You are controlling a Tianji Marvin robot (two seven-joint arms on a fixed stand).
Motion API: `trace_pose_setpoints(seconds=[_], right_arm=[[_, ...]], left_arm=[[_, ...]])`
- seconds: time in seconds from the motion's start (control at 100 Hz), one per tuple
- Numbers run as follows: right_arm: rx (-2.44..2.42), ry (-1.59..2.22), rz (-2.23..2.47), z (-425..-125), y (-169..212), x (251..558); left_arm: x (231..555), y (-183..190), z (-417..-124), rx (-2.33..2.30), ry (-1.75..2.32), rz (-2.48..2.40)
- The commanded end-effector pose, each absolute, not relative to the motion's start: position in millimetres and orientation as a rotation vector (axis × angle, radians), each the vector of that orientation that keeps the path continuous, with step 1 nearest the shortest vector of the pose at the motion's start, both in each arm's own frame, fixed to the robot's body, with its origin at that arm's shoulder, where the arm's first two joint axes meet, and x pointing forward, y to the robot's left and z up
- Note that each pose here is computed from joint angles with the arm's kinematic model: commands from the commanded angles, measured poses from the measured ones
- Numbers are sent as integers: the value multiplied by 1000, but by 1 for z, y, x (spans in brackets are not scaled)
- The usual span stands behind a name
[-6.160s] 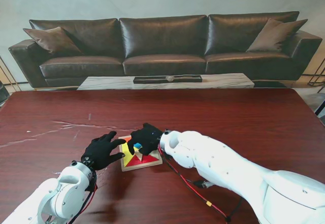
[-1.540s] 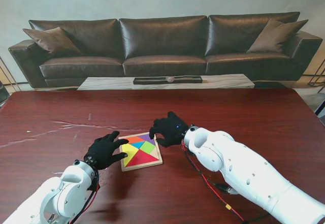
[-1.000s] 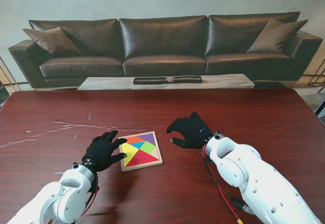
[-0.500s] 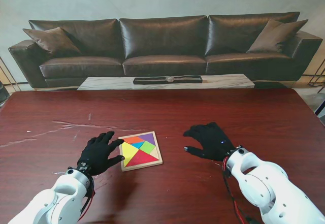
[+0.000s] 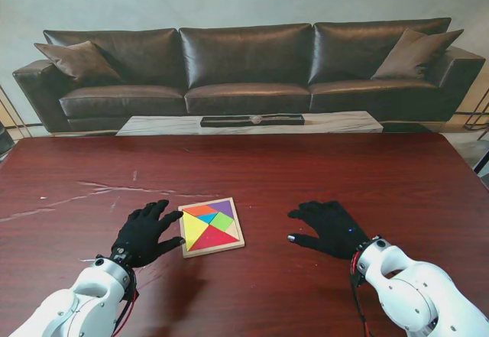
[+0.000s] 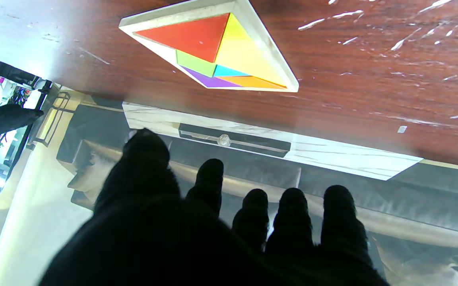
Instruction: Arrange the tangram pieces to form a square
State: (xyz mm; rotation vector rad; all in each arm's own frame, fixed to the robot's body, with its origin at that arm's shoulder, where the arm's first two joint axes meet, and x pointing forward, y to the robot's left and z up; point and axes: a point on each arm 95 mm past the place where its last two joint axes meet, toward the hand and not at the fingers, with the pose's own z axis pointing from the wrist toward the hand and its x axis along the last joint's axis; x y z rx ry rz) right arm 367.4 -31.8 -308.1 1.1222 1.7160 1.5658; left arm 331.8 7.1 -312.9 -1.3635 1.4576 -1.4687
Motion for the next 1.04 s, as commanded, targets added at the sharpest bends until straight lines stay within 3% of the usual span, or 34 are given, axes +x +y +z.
trace_pose_setpoints(seconds=[0.0, 1.03], right_arm=[[1138, 1736, 1557, -314, -33, 363], [1203, 1738, 1559, -329, -35, 355]], left_arm=[[330, 8, -314, -1376, 1465, -1463], [324, 12, -312, -1358, 1438, -1444]])
